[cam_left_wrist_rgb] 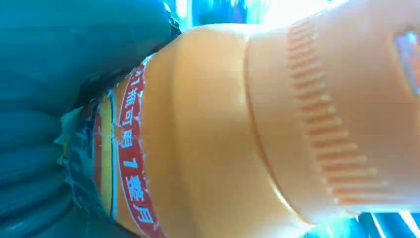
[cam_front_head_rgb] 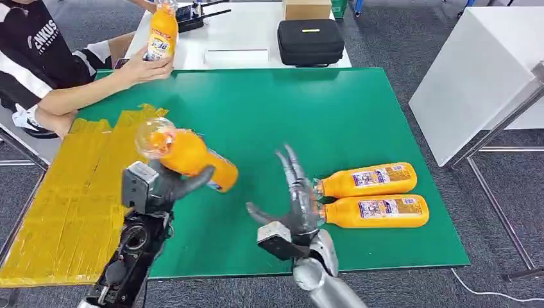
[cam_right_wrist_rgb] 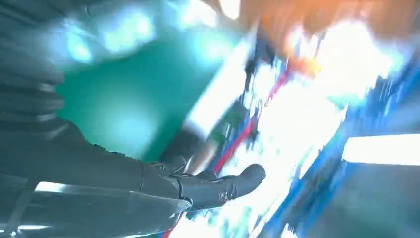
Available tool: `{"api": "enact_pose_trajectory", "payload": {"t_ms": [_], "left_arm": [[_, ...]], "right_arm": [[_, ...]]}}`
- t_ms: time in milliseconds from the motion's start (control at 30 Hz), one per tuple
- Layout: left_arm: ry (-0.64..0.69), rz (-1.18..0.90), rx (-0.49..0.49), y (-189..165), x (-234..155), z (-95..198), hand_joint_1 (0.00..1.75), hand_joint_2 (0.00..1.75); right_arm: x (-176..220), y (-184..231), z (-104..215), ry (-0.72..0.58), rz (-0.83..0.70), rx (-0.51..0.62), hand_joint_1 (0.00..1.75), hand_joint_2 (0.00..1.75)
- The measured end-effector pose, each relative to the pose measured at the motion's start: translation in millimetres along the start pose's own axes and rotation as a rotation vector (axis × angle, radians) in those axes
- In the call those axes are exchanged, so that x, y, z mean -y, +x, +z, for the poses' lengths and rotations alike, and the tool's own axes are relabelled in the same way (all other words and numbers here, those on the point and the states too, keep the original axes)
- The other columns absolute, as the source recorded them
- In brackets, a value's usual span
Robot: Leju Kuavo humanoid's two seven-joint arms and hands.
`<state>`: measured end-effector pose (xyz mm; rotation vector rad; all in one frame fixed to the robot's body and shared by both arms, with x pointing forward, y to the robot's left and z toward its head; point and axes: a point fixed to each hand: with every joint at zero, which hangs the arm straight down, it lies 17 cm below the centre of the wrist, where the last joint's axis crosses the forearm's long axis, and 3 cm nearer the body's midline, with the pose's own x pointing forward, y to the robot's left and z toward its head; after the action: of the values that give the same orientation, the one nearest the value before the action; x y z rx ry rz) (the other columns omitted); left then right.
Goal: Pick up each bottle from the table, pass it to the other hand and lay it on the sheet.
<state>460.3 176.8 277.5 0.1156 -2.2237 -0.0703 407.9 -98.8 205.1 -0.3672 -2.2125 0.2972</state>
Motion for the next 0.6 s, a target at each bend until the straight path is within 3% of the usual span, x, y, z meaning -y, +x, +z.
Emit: {"api": "enact_pose_trajectory", "payload": {"t_ms": [167,267,367,600], "left_arm": [[0.164,-0.312,0.089,9,-75,-11,1.75,1.75],[0.212,-0.421,0.102,11,-97,-12,1.75,1.75],[0.24,-0.657,0.157,18,-110,-14,1.75,1.75],[0.059,-1.354,0.275,3,-96,-22,1.75,1.75]], "right_arm": [[75,4,-7,-0.178,0.067,0.018,0.0,1.75],[96,10,-8,-0.226,0.093,0.038,0.0,1.75],[112,18,-10,-0.265,0.133,0.073,0.0,1.75],[130,28,-15,-0.313,0.213,0.108,0.0,1.75]]}}
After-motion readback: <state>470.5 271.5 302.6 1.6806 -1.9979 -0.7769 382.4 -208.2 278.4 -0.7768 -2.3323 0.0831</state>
